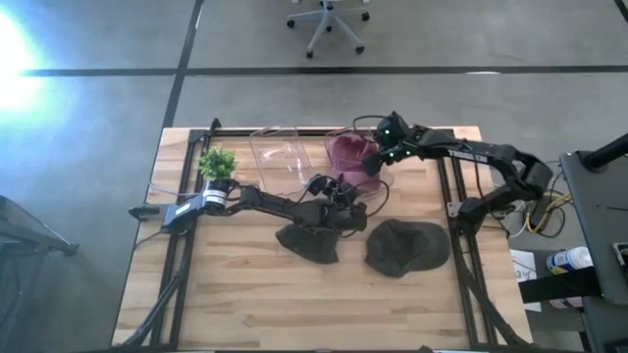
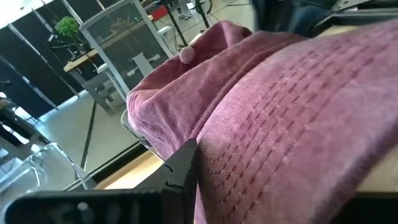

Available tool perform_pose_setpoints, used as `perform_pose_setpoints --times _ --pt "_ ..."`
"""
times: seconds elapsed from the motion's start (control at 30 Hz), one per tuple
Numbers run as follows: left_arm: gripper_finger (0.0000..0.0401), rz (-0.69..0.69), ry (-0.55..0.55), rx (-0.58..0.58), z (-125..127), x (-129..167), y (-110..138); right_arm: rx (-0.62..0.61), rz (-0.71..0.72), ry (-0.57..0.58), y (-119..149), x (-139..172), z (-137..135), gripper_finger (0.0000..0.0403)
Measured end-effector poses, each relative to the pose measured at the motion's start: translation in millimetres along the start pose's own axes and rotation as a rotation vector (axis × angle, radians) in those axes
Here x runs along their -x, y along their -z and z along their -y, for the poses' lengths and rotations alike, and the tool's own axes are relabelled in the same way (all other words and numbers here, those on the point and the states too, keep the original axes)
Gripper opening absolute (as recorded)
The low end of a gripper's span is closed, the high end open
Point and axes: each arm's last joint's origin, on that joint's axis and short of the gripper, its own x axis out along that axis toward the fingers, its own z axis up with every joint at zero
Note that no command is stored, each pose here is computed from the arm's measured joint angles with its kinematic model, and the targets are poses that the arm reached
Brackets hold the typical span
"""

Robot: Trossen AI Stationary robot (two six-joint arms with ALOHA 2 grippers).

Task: Pick & Place hat
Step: Put the red cap into the right transparent bin

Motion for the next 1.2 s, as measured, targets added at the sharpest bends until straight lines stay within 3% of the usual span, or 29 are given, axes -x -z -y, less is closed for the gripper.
perform_pose_setpoints --times 0.27,0.47,0.73,0.9,1.2 --pt "0.0097 0.005 0.036 -0.173 4 7 -3 0.088 0.043 0.176 -9 2 2 0.0205" --pt "0.0097 0.022 0.066 -0.251 9 20 -6 0.099 0.049 0.195 -10 2 4 0.0205" --pt "0.0097 0.005 0.093 -0.288 2 36 -11 0.107 0.016 0.204 -8 -10 6 0.0205" --pt "0.0097 0.06 -0.039 -0.301 -3 45 -18 0.104 0.032 0.21 -10 -10 7 0.0205" --pt "0.0097 0.052 0.0 -0.282 -2 48 -17 0.112 0.034 0.2 -10 -10 6 0.0205"
